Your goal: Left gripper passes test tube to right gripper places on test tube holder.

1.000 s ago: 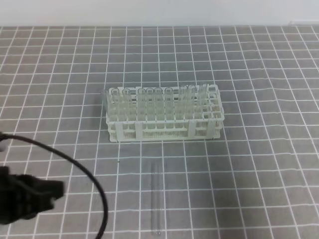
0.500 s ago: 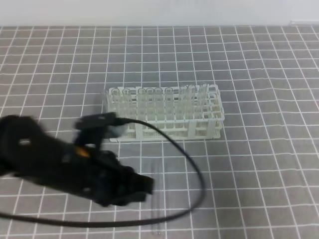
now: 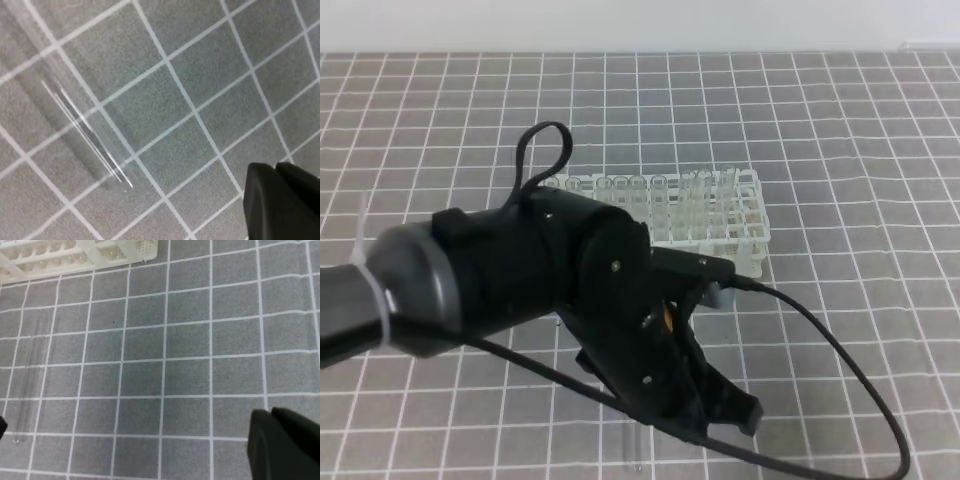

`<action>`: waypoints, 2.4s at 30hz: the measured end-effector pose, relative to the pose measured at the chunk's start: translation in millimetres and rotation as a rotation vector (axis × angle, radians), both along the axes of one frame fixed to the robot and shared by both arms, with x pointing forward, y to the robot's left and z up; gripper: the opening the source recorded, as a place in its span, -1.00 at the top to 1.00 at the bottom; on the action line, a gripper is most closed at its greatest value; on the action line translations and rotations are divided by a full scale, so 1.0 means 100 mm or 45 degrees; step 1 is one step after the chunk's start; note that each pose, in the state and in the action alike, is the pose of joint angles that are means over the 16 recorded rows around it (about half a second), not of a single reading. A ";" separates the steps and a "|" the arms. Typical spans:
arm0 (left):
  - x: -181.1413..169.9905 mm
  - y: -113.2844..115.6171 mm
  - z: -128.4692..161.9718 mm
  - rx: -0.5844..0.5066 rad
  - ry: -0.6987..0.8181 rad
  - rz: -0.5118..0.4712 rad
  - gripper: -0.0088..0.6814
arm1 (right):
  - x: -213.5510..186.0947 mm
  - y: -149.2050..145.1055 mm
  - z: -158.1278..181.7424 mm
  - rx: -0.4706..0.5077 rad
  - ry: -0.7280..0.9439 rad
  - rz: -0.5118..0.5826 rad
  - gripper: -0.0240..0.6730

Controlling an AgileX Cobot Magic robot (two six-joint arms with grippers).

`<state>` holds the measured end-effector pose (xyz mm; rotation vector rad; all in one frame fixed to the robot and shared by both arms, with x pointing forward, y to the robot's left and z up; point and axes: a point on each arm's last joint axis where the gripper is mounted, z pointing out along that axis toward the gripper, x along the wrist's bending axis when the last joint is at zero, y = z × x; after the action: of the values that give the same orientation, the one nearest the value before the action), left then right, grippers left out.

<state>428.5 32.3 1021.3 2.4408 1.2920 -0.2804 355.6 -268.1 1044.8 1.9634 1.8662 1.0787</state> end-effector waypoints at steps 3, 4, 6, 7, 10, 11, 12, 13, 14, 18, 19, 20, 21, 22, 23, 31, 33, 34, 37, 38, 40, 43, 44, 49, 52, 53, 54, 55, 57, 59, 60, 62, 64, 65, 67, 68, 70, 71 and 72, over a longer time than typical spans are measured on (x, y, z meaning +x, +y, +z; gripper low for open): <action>0.03 -0.04 -0.05 0.031 -0.003 -0.038 0.78 | 0.00 0.00 0.00 0.003 0.003 0.002 0.97; 0.05 -0.04 -0.06 0.038 -0.004 -0.046 0.73 | 0.00 0.00 0.00 0.003 0.004 0.003 0.97; 0.08 -0.05 -0.09 0.050 -0.011 -0.060 0.59 | 0.00 0.00 0.00 0.005 0.004 0.004 0.97; 0.10 -0.05 -0.11 0.057 -0.014 -0.066 0.51 | 0.00 0.01 0.00 0.005 0.004 0.006 0.97; 0.14 -0.04 -0.16 0.076 -0.014 -0.064 0.28 | 0.00 0.01 0.00 0.003 0.002 0.013 0.97; 0.16 -0.04 -0.18 0.085 -0.009 -0.053 0.20 | 0.00 0.01 0.00 0.002 0.001 0.016 0.97; 0.17 -0.03 -0.20 0.093 -0.004 -0.040 0.12 | 0.00 0.01 0.00 0.001 0.000 0.019 0.97; 0.19 -0.03 -0.22 0.103 0.004 -0.025 0.06 | 0.00 0.01 0.00 0.000 -0.001 0.022 0.97; 0.20 -0.03 -0.24 0.113 0.012 -0.009 -0.01 | 0.00 0.01 0.00 -0.001 -0.003 0.024 0.97; 0.24 -0.02 -0.32 0.154 0.045 0.056 -0.20 | 0.00 0.01 0.00 -0.007 -0.007 0.035 0.97; 0.24 -0.01 -0.34 0.165 0.052 0.073 -0.24 | 0.00 0.01 0.00 -0.008 -0.008 0.037 0.97; 0.25 -0.01 -0.36 0.177 0.060 0.089 -0.26 | 0.00 0.01 0.00 -0.010 -0.010 0.040 0.97; 0.26 -0.01 -0.38 0.189 0.067 0.105 -0.28 | 0.00 0.01 0.00 -0.011 -0.011 0.042 0.97; 0.26 -0.01 -0.40 0.203 0.074 0.120 -0.28 | 0.00 0.01 0.00 -0.013 -0.012 0.044 0.97; 0.27 -0.01 -0.43 0.217 0.080 0.134 -0.28 | 0.00 0.01 0.00 -0.013 -0.012 0.046 0.97; 0.28 -0.03 -0.62 0.321 0.092 0.158 -0.23 | 0.00 0.02 0.00 -0.011 -0.013 0.047 0.97; 0.29 -0.04 -0.66 0.342 0.090 0.155 -0.21 | 0.00 0.02 0.00 -0.011 -0.013 0.047 0.97; 0.29 -0.04 -0.68 0.351 0.087 0.152 -0.20 | 0.00 0.02 0.00 -0.010 -0.013 0.046 0.97; 0.29 -0.05 -0.73 0.373 0.079 0.142 -0.16 | 0.00 0.02 0.00 -0.009 -0.013 0.046 0.97; 0.29 -0.06 -0.74 0.381 0.075 0.138 -0.14 | 0.00 0.02 0.00 -0.009 -0.013 0.046 0.97; 0.30 -0.06 -0.76 0.391 0.072 0.134 -0.12 | 0.00 0.02 0.00 -0.008 -0.013 0.046 0.97; 0.30 -0.05 -0.78 0.412 0.063 0.126 -0.01 | 0.00 0.02 0.00 -0.008 -0.013 0.046 0.97; 0.30 -0.04 -0.77 0.421 0.060 0.123 0.04 | 0.00 0.02 0.00 -0.008 -0.013 0.046 0.97; 0.31 -0.01 -0.78 0.466 0.041 0.096 0.27 | 0.00 0.02 0.00 -0.007 -0.013 0.046 0.97; 0.31 0.00 -0.79 0.491 0.030 0.065 0.43 | 0.00 0.02 0.00 -0.007 -0.013 0.046 0.97; 0.31 0.01 -0.79 0.499 0.026 0.054 0.47 | 0.00 0.02 0.00 -0.007 -0.012 0.046 0.97; 0.32 0.01 -0.79 0.506 0.022 0.044 0.51 | 0.00 0.02 0.00 -0.007 -0.012 0.046 0.97; 0.32 0.02 -0.79 0.514 0.018 0.031 0.55 | 0.00 0.02 0.00 -0.007 -0.012 0.047 0.97; 0.32 0.02 -0.79 0.527 0.011 0.004 0.62 | -0.01 0.02 0.00 -0.007 -0.012 0.047 0.97; 0.32 0.03 -0.79 0.536 0.002 -0.023 0.67 | -0.01 0.02 0.00 -0.007 -0.010 0.048 0.97; 0.32 0.03 -0.79 0.537 -0.003 -0.037 0.69 | -0.01 0.02 0.00 -0.007 -0.009 0.048 0.97; 0.32 0.04 -0.78 0.540 -0.011 -0.066 0.73 | -0.01 0.02 0.00 -0.006 -0.005 0.051 0.97; 0.32 0.04 -0.77 0.536 -0.021 -0.091 0.75 | -0.01 0.02 0.00 -0.005 0.000 0.054 0.97; 0.32 0.04 -0.76 0.534 -0.025 -0.102 0.75 | -0.01 0.02 0.00 -0.004 0.003 0.056 0.97; 0.32 0.05 -0.70 0.518 -0.045 -0.117 0.79 | -0.02 0.03 0.00 -0.002 0.010 0.059 0.97; 0.31 0.05 -0.68 0.510 -0.053 -0.122 0.78 | -0.02 0.03 0.00 -0.001 0.013 0.062 0.97; 0.30 0.06 -0.58 0.482 -0.083 -0.131 0.83 | -0.03 0.03 0.00 0.004 0.023 0.067 0.97; 0.30 0.07 -0.53 0.466 -0.099 -0.134 0.83 | -0.03 0.03 0.00 0.008 0.030 0.071 0.97; 0.29 0.08 -0.47 0.448 -0.117 -0.136 0.83 | -0.04 0.04 0.00 0.013 0.038 0.075 0.97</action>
<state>457.4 40.4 974.8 2.7830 1.2620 0.0376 351.8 -264.2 1045.1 1.9513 1.9495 1.0828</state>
